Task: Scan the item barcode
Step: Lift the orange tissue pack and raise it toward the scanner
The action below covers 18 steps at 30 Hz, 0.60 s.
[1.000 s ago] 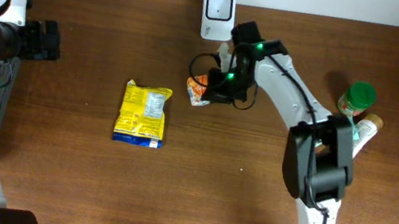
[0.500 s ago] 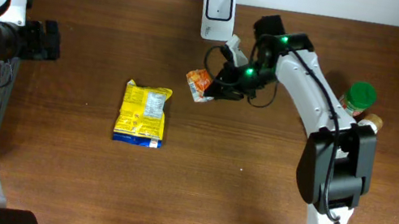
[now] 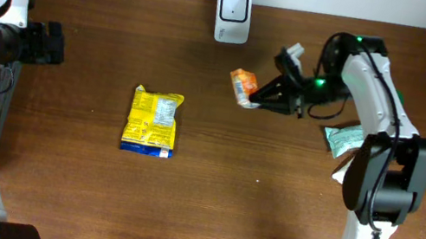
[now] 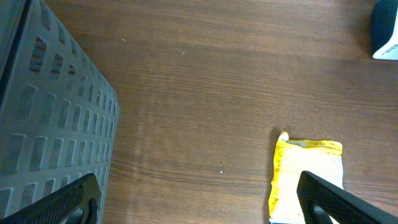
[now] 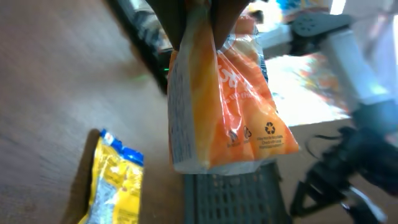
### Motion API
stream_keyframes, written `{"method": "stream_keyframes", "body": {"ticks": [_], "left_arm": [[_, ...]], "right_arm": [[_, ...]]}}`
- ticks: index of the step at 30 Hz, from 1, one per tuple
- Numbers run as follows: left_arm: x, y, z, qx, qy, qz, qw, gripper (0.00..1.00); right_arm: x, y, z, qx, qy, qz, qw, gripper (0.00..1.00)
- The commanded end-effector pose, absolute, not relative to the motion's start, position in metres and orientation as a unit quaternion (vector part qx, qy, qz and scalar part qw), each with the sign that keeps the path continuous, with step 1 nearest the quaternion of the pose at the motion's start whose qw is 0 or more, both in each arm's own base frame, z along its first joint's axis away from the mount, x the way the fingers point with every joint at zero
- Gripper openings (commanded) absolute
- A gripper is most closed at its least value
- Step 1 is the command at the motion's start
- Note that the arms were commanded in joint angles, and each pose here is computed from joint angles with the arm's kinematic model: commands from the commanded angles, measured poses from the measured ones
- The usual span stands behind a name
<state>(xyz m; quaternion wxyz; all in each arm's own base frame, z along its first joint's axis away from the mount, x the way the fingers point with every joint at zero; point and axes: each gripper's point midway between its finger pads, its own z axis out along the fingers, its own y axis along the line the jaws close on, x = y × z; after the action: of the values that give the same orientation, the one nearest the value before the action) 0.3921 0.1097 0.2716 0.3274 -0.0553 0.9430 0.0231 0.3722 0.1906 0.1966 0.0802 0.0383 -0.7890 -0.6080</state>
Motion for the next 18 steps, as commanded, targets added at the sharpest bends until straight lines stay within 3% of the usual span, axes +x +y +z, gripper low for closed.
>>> {"method": "stream_keyframes", "body": {"ticks": [1, 8, 18], "left_arm": [[0.393, 0.112, 0.271, -0.050, 0.943, 0.023, 0.327, 0.99], [0.393, 0.112, 0.271, -0.050, 0.943, 0.023, 0.327, 0.99], [0.393, 0.112, 0.271, -0.050, 0.943, 0.023, 0.327, 0.99]], "right_arm": [[0.373, 0.185, 0.245, 0.047, -0.755, -0.654, 0.021, 0.04], [0.346, 0.183, 0.338, 0.075, -0.710, -0.699, -0.050, 0.04], [0.300, 0.181, 0.394, 0.065, -0.711, -0.699, -0.043, 0.04]]}}
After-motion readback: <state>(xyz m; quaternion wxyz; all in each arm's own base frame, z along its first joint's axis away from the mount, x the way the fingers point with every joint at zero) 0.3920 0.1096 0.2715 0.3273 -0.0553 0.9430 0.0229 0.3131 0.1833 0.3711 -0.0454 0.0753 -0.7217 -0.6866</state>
